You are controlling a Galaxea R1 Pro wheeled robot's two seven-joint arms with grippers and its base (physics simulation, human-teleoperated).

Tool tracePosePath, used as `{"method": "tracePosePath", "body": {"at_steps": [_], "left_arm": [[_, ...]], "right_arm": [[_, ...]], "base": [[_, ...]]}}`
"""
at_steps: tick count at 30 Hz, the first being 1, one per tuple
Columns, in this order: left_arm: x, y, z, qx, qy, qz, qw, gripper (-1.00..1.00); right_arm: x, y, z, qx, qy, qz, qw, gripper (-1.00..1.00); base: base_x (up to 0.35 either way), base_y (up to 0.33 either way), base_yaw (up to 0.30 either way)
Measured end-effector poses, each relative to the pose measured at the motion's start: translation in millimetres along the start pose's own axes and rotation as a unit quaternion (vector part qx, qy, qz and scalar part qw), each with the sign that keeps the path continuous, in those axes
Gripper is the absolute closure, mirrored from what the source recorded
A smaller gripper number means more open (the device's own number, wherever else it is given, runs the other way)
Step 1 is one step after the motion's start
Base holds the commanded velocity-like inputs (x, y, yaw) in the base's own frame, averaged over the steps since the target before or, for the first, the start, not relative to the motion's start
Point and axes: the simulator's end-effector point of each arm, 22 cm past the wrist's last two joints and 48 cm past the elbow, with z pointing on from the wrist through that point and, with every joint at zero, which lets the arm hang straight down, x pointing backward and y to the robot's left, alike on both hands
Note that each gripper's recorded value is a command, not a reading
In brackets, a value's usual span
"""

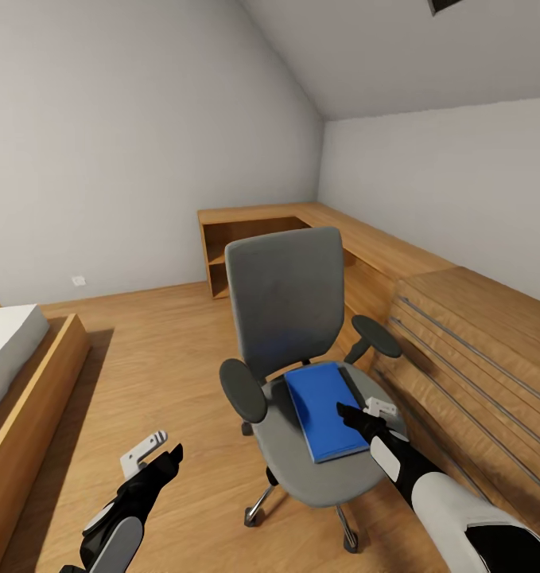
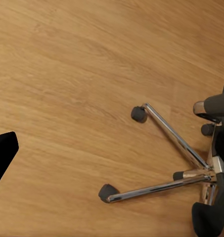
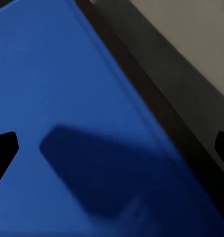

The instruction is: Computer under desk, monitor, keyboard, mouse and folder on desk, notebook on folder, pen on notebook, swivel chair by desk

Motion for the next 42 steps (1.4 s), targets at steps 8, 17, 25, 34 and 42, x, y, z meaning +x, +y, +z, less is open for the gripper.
{"method": "tracePosePath", "body": {"at_steps": [8,17,25,34,42], "left_arm": [[-0.9,-0.4,-0.9,0.000,0.000,-0.001,1.0000,-1.00],[-9.8,-12.7,-12.3,0.005,0.003,0.003,1.0000,-1.00],[-10.1,-13.6,-13.4,0.005,0.005,0.005,1.0000,-1.00],[-9.5,-13.0,-12.9,0.004,0.005,0.004,1.0000,-1.00],[-4.9,-10.3,-11.4,0.001,0.010,0.007,0.9999,-1.00]], "right_arm": [[-2.5,1.2,-0.9,-0.001,-0.001,0.000,1.0000,-1.00],[-17.7,7.2,-9.5,-0.001,-0.002,0.000,1.0000,-1.00],[-19.3,7.7,-10.5,-0.001,-0.002,0.000,1.0000,-1.00],[-19.9,6.2,-10.5,0.000,-0.002,-0.001,1.0000,-1.00],[-23.7,-0.3,-10.9,0.004,-0.007,-0.003,1.0000,-1.00]], "base": [[0.000,0.000,0.000],[0.000,0.000,0.000],[0.000,0.000,0.000],[0.007,0.000,0.000],[0.120,0.000,0.000]]}}
